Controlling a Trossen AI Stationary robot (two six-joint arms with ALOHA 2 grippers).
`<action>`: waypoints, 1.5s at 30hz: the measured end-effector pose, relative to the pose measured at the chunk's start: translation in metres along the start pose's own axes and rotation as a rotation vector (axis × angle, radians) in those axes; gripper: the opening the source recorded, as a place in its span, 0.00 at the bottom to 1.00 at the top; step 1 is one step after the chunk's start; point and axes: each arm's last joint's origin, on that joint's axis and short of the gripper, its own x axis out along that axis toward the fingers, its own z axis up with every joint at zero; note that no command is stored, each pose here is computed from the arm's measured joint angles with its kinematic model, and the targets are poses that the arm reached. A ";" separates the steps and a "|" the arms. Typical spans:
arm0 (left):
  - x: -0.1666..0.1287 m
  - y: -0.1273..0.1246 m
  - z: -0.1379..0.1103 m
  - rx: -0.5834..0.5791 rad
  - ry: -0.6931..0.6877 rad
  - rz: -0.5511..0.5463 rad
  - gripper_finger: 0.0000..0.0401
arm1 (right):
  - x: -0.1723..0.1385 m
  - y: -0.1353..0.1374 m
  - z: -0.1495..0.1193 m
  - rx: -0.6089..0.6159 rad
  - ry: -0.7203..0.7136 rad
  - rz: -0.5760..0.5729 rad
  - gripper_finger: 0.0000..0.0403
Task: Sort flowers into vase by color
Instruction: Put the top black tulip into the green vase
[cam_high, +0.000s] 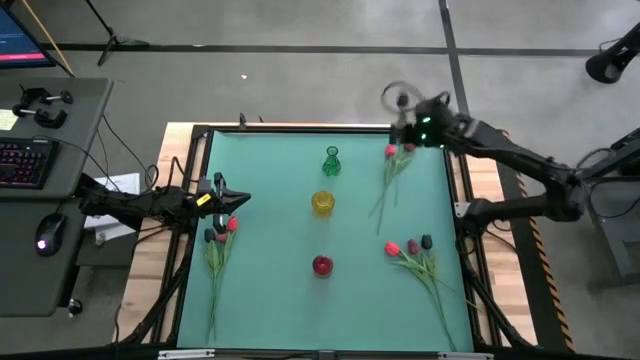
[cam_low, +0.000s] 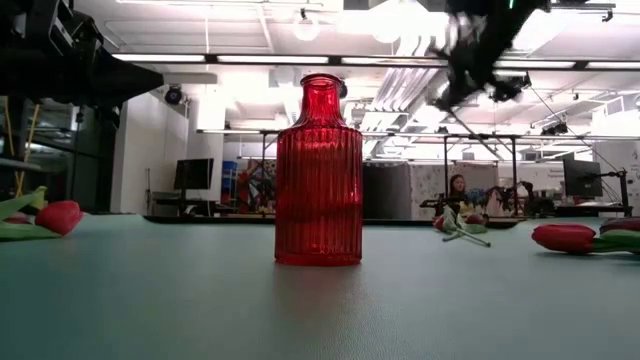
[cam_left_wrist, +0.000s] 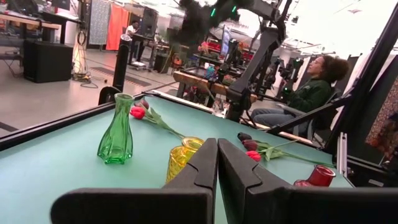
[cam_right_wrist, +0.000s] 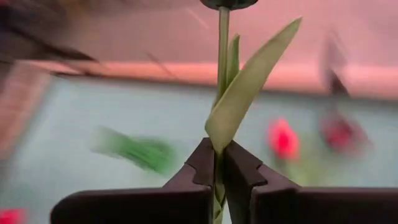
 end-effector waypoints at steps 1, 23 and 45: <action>0.000 0.000 0.000 0.000 0.000 0.000 0.00 | -0.008 0.010 0.008 -0.044 -0.077 0.092 0.01; 0.000 0.000 0.000 0.000 0.000 0.000 0.00 | 0.071 0.109 0.007 -0.589 -0.616 0.486 0.00; 0.000 0.000 0.000 0.000 0.000 0.000 0.00 | 0.080 0.104 -0.003 -0.543 -0.467 0.462 0.05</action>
